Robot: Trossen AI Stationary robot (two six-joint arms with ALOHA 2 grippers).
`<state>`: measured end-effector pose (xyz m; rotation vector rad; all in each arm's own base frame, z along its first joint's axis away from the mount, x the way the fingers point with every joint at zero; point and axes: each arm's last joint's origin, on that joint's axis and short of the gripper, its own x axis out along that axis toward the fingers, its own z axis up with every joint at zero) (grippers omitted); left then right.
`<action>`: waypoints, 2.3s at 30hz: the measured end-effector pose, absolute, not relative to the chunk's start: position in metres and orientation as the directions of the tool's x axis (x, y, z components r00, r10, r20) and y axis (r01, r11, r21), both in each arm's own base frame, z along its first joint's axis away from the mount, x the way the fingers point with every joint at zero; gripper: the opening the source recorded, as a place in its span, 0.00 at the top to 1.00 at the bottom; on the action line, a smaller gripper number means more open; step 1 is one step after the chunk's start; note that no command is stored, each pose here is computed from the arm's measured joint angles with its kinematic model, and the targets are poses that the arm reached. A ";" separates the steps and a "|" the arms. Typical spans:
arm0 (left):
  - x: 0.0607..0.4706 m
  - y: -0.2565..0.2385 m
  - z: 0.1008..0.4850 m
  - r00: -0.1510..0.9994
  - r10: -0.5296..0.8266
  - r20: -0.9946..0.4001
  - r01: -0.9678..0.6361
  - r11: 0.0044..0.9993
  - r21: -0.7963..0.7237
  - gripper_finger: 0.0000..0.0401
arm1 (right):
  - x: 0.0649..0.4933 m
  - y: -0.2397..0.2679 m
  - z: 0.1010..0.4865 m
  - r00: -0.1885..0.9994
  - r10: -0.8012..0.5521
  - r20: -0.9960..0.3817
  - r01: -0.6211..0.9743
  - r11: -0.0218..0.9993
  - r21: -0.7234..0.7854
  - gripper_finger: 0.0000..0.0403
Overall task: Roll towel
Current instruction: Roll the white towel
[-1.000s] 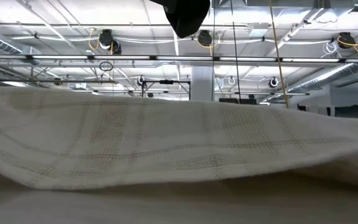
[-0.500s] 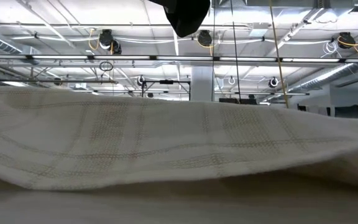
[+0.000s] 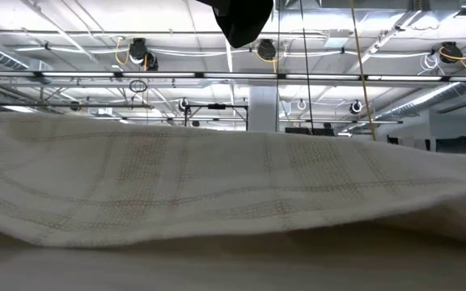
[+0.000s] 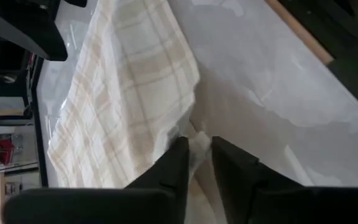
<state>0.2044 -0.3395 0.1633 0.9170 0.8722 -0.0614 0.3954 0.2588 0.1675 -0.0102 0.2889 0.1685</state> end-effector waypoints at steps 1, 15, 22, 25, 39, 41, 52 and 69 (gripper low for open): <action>0.206 -0.339 0.163 0.664 0.305 -0.683 0.395 0.633 0.666 0.85 | 0.395 0.259 0.168 0.945 0.164 -0.284 -0.167 0.986 0.014 0.64; 0.209 -0.341 0.170 0.721 0.326 -0.611 0.331 0.612 0.718 0.99 | 0.395 0.259 0.167 0.944 0.164 -0.286 -0.167 0.986 0.012 0.64; 0.197 -0.346 0.189 0.813 0.374 -0.446 0.219 0.513 0.830 1.00 | 0.394 0.258 0.164 0.935 0.157 -0.319 -0.164 0.986 0.003 0.64; 0.196 -0.346 0.192 0.811 0.367 -0.456 0.197 0.562 0.803 1.00 | 0.392 0.256 0.159 0.912 0.141 -0.385 -0.150 0.989 0.008 0.64; 0.200 -0.340 0.202 0.808 0.371 -0.458 0.156 0.615 0.773 1.00 | 0.313 0.306 0.177 0.801 0.115 -0.588 -0.154 0.988 -0.016 0.56; 0.200 -0.340 0.202 0.807 0.373 -0.458 0.155 0.615 0.773 1.00 | 0.297 0.312 0.169 0.765 0.077 -0.639 -0.125 0.992 -0.030 0.50; 0.204 -0.338 0.202 0.804 0.378 -0.458 0.147 0.620 0.770 1.00 | 0.255 0.322 0.158 0.712 -0.081 -0.697 -0.008 0.992 -0.124 0.42; 0.204 -0.339 0.202 0.806 0.375 -0.458 0.143 0.628 0.765 1.00 | 0.267 0.319 0.145 0.715 -0.095 -0.693 -0.067 0.977 -0.203 0.65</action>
